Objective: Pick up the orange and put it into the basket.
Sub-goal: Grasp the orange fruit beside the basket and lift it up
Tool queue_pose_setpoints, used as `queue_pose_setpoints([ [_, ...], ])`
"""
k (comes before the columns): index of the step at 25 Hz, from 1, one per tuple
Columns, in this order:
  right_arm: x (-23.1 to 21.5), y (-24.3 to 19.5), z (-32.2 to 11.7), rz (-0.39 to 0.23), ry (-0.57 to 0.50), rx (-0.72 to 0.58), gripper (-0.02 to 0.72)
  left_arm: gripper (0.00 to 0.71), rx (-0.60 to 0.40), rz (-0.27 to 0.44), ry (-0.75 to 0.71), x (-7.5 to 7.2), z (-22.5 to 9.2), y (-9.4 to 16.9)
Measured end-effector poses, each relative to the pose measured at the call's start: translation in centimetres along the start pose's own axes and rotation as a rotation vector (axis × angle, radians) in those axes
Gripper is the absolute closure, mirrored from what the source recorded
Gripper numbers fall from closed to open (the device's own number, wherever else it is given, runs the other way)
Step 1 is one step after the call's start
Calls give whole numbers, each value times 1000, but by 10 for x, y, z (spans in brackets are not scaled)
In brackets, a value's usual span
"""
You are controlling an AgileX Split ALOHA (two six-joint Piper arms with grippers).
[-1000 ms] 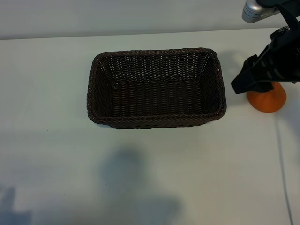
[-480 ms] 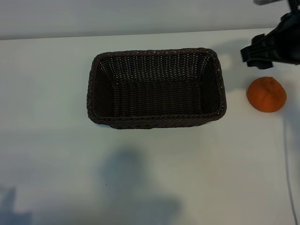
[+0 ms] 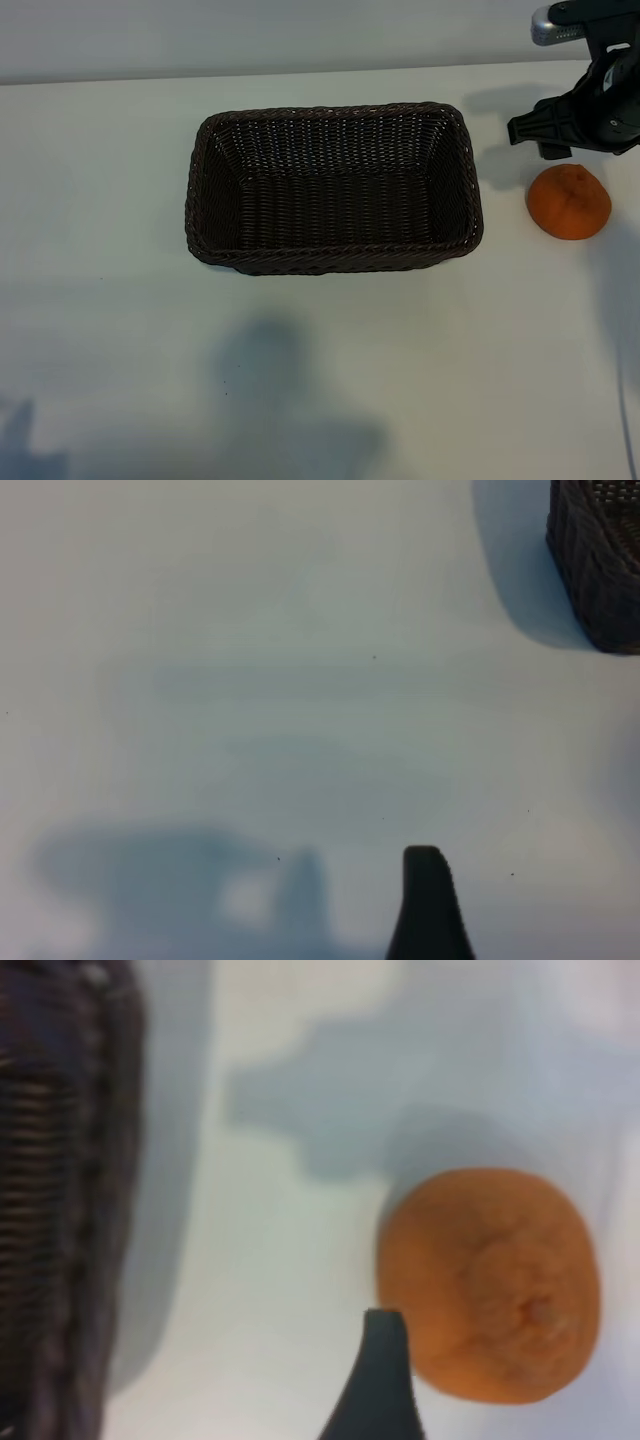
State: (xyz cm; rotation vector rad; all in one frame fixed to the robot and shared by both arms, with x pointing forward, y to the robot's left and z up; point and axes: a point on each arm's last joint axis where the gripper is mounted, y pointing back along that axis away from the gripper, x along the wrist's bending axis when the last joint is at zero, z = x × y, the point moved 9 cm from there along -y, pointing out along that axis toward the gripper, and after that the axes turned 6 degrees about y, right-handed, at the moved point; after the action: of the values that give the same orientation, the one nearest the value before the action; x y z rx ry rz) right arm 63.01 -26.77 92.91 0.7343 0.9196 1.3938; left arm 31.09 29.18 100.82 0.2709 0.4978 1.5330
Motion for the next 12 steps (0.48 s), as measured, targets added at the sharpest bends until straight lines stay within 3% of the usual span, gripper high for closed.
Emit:
queue_pose_setpoints([
  [12, -17, -48, -15, -27, -62, 78, 108, 203, 0, 0, 0, 0, 0, 0],
])
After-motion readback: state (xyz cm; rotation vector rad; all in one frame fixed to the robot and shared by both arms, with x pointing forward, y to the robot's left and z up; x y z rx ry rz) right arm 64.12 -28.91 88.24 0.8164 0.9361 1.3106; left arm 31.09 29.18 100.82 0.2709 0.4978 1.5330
